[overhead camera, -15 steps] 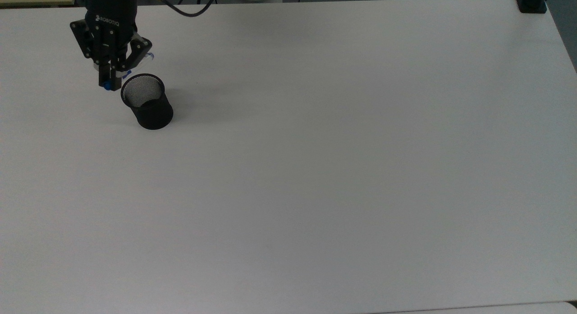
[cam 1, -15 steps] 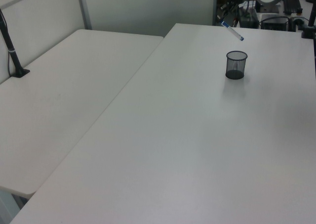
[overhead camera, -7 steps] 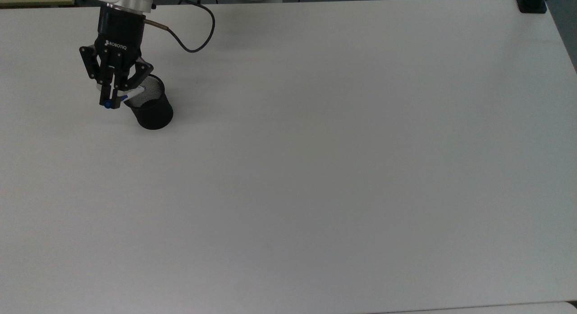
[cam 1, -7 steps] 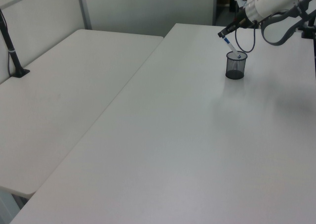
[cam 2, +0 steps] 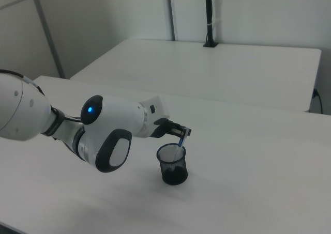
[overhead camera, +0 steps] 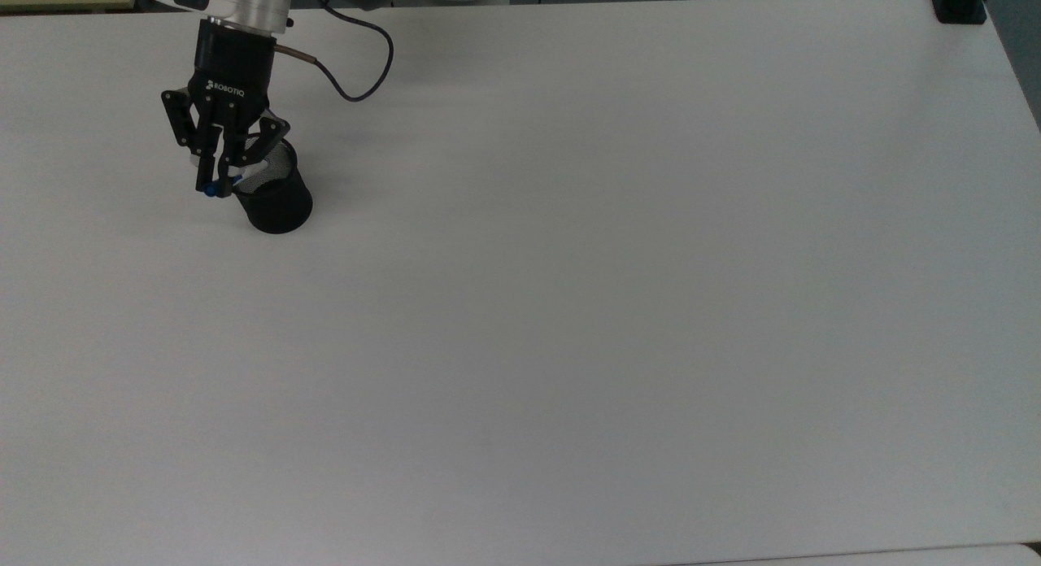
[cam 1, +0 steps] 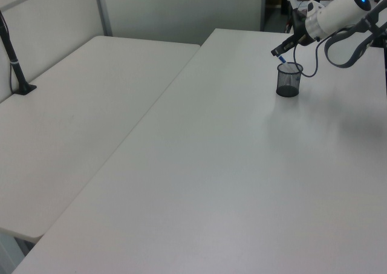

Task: Insert the marker

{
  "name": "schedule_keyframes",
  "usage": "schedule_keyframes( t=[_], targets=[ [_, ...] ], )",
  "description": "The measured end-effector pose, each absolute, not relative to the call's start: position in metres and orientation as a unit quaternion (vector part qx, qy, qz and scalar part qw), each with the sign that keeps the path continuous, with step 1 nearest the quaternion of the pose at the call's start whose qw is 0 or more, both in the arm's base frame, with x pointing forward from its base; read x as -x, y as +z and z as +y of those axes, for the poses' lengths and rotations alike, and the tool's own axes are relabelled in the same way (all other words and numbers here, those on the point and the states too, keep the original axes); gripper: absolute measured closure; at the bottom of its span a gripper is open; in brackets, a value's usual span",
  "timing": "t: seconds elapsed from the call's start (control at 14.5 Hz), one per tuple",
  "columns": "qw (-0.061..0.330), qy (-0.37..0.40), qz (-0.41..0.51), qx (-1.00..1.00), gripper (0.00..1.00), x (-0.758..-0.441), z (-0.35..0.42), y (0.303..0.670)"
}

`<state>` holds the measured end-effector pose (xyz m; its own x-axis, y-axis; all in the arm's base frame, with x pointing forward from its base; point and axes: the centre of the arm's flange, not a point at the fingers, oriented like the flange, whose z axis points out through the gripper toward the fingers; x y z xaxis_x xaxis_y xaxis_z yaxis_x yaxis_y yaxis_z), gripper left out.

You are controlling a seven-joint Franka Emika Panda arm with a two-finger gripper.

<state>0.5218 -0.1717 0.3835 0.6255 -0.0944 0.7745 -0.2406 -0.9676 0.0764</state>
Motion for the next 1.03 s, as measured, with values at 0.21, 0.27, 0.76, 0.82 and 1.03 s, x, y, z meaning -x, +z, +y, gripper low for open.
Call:
schedule_keyframes(
  t=[0.21,0.27,0.76,0.82,1.03],
  targets=[
    [0.086,0.429,-0.101,-0.894,0.6,-0.522,-0.174,0.39],
    [0.082,0.434,-0.11,-0.89,0.5,-0.522,-0.174,0.395],
    [0.063,0.385,-0.164,-0.906,0.0,-0.548,-0.173,0.48],
    [0.059,0.364,-0.176,-0.913,0.0,-0.555,-0.169,0.504],
    [0.04,0.26,-0.222,-0.939,0.0,-0.567,-0.139,0.583]
  ],
)
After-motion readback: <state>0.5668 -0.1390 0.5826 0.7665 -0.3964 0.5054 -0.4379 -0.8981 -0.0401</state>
